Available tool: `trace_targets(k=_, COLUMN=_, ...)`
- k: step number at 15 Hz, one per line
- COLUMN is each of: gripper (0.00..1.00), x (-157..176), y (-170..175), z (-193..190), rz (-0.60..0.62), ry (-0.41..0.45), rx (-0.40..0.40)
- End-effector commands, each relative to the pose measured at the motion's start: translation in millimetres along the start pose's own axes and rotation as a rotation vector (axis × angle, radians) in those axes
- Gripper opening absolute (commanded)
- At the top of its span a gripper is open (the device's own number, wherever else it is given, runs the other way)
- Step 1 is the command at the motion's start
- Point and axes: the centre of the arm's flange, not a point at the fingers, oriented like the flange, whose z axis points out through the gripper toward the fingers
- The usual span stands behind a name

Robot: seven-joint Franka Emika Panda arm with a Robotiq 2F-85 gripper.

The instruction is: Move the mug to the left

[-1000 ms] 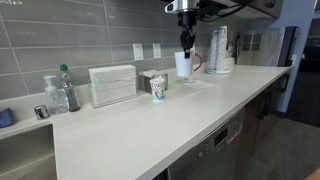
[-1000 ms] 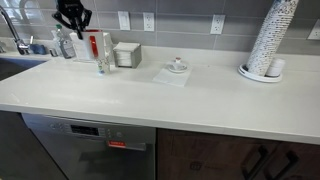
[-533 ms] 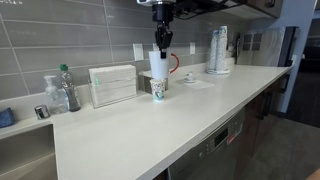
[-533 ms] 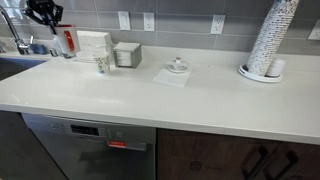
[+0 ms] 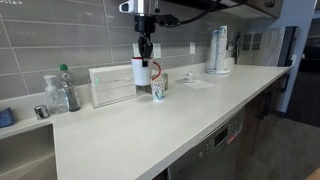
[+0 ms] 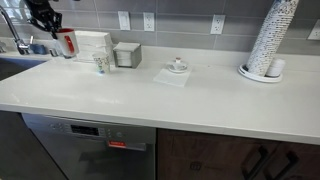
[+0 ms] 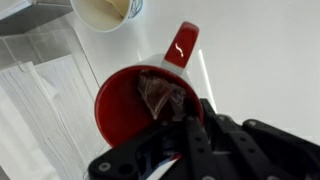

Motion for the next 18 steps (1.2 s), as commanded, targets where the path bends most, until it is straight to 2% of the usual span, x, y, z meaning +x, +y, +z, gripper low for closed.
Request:
trace_targets(k=1, gripper=0.02, x=15, y=24, z=23, rz=0.064, ry=-0.038, rx=-0.018)
trace_targets(k=3, gripper=0.02, x=16, y=33, z=36, rz=0.102, ry=-0.05, rx=-0.005)
trace_targets(k=4, gripper=0.02, x=7, y=16, z=34, rz=0.075, ry=-0.045, rx=0.013)
trace_targets(k=5, gripper=0.1, x=8, y=18, z=40, rz=0.08, ry=-0.047, rx=0.02)
trace_targets(k=12, gripper=0.1, x=8, y=18, z=43, rz=0.079, ry=-0.048, rx=0.025)
trace_targets(k=13, gripper=0.02, x=8, y=18, z=43, rz=0.078, ry=-0.048, rx=0.025)
trace_targets(k=18, gripper=0.02, x=20, y=46, z=76, rz=0.186, ry=-0.03, rx=0.025)
